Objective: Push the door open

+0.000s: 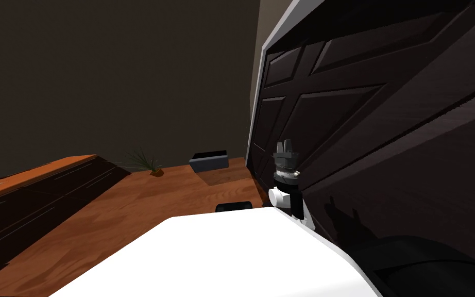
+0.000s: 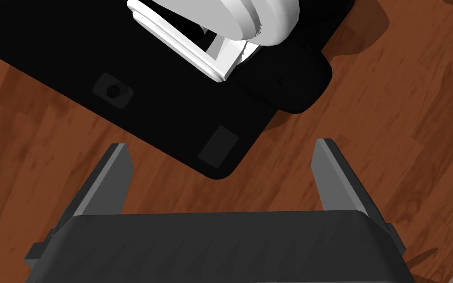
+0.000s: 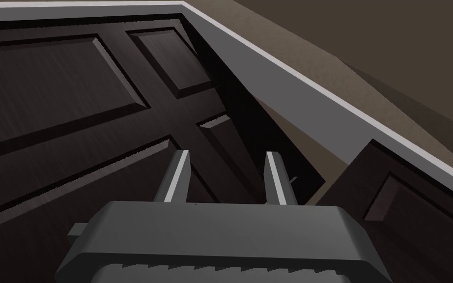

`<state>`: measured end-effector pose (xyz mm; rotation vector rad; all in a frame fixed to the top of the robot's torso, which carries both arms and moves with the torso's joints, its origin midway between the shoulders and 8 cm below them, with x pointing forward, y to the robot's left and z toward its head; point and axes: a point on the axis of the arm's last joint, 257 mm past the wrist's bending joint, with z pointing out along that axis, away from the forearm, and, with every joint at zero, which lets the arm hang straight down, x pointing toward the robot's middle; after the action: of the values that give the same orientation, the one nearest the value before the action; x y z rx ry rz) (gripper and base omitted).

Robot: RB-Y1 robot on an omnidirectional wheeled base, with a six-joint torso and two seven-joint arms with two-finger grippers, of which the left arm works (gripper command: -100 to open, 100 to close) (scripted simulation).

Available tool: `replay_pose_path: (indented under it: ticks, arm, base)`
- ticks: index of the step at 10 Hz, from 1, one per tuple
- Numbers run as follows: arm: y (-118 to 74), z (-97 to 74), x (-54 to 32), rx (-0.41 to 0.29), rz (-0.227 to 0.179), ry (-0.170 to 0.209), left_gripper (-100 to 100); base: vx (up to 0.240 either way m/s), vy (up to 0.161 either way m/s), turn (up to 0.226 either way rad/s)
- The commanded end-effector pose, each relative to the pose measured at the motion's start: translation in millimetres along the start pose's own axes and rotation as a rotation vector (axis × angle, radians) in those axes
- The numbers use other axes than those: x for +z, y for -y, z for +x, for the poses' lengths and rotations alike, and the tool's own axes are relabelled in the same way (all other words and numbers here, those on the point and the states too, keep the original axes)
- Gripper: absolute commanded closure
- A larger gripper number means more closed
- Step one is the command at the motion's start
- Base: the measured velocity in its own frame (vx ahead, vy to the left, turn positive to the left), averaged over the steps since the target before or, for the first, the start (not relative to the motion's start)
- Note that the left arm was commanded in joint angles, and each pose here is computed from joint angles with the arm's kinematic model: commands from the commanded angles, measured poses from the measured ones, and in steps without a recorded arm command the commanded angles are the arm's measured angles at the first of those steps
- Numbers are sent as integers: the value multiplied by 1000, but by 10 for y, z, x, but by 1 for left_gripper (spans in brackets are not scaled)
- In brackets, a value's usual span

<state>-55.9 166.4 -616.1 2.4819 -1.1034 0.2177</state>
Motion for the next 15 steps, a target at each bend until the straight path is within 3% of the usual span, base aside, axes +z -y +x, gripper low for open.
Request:
replay_pose_path:
  ticks: [1,8,15]
  arm:
    - [-167,-9,28,-27,-51,-6,-100]
    - [-864,-57,56,-132,-240,-39,-100]
    - [-1497,-18,-14,-235,-415,-84,-100]
  base:
    - [98,-30,56]
    - [96,-30,43]
    - [91,-35,42]
